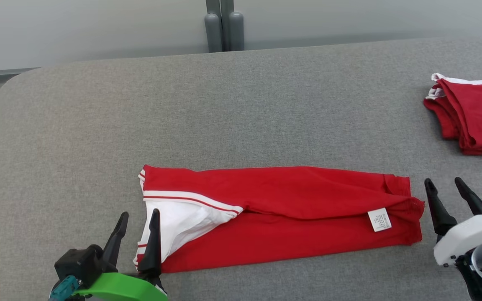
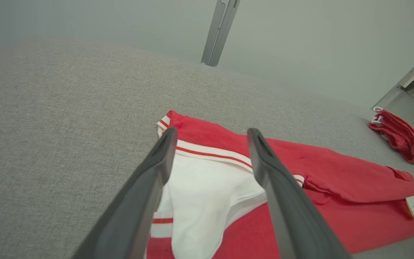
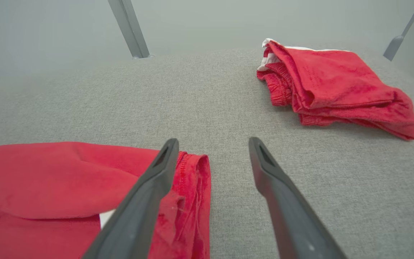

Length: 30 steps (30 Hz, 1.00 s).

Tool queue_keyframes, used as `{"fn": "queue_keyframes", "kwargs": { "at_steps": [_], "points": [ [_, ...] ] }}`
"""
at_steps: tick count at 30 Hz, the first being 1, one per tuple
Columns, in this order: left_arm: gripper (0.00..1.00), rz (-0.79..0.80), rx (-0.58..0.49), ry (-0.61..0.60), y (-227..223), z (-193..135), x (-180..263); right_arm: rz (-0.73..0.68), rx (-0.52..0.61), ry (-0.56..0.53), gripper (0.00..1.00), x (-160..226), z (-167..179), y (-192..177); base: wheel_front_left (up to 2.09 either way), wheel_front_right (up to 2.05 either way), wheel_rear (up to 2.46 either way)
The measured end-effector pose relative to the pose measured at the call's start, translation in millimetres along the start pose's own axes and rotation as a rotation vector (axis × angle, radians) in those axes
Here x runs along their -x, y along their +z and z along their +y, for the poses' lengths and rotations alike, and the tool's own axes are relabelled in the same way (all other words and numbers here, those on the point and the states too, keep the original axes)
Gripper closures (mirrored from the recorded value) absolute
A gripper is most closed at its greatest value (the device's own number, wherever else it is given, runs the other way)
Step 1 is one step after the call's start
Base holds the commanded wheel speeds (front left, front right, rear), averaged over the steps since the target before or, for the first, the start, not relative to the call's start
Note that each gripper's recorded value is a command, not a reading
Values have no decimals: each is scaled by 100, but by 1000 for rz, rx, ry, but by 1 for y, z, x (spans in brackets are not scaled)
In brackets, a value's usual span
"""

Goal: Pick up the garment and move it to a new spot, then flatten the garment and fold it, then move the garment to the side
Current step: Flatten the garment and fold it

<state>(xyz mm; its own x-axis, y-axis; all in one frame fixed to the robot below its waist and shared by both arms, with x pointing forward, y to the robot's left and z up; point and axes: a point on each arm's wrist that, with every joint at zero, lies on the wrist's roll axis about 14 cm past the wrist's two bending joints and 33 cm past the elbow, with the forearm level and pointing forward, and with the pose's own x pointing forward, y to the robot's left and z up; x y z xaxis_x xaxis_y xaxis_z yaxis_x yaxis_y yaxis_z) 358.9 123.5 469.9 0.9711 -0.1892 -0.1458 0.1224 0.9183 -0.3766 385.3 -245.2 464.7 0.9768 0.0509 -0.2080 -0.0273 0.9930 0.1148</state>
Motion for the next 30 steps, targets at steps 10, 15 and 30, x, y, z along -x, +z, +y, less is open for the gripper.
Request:
{"fn": "queue_keyframes", "kwargs": {
  "at_steps": [10, 15, 30],
  "points": [
    [0, -30, -2, 43, 5, 11, 4, 193, 21, 69, 0, -22, 25, -34, 0, 0, 0],
    [0, -47, -7, 56, 9, 15, 5, 273, 29, 57, 0, -18, 20, -56, 0, 0, 0],
    [0, -54, -36, 50, 12, 17, -2, 415, 23, 63, 72, -16, 27, -94, 0, 0, 0]
  ]
}}
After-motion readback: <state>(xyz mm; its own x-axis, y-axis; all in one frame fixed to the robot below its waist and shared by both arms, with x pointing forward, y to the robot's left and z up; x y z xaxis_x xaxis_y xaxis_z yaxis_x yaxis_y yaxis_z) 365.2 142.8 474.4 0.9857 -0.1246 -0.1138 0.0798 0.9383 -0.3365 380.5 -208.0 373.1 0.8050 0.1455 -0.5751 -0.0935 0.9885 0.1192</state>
